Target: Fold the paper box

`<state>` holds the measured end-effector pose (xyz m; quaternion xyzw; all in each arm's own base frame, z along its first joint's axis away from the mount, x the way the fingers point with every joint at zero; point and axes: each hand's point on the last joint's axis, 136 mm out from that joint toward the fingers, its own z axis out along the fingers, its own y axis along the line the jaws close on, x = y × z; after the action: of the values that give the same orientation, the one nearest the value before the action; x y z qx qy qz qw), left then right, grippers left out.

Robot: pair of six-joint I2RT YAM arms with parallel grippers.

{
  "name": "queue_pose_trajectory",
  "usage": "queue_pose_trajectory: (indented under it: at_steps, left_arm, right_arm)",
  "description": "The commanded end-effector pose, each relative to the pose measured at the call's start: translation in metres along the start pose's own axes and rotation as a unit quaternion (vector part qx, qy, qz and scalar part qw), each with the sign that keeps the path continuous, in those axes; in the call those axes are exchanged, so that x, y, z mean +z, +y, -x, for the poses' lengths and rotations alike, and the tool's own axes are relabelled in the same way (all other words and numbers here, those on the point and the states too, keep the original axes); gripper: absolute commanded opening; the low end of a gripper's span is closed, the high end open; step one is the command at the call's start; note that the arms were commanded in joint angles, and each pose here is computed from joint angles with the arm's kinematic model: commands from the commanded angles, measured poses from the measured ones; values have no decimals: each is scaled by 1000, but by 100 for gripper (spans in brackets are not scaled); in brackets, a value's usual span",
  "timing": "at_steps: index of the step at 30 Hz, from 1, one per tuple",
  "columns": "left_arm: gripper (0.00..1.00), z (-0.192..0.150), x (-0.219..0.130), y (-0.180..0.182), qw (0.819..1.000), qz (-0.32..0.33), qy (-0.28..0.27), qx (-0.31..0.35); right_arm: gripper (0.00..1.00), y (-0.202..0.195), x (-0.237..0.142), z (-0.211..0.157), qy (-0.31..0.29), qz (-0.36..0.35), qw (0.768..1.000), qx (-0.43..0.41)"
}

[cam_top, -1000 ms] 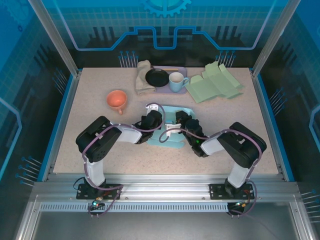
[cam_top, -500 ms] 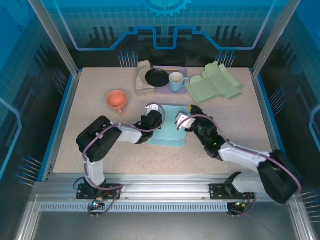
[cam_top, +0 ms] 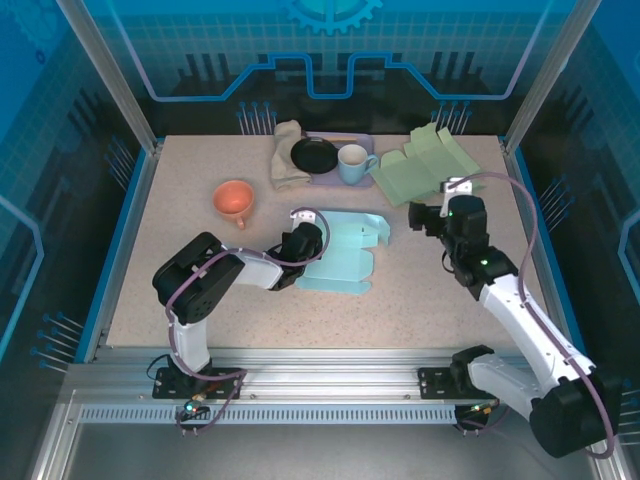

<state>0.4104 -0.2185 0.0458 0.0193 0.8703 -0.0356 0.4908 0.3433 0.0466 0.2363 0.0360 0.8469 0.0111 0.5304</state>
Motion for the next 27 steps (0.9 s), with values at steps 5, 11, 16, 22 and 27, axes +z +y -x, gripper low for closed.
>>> queue_pose_trajectory:
  at_steps: [5,11,16,22,27]
  left_arm:
    - [0,-30,0,0,998,-6,48,42]
    - [0,-31,-3,-2,998,-5,46,45]
    - [0,-34,-4,-3,998,-4,47,50]
    - [0,-37,-6,-4,998,-6,49,51]
    - [0,-38,-5,-5,998,-7,49,48]
  right_arm:
    - [93,48,-3,-21,74,78,989,100]
    - [92,98,12,-33,112,117,981,106]
    - [91,132,26,-41,118,142,977,108]
    - [91,146,46,-57,139,145,970,134]
    - [85,157,55,-72,159,160,961,158]
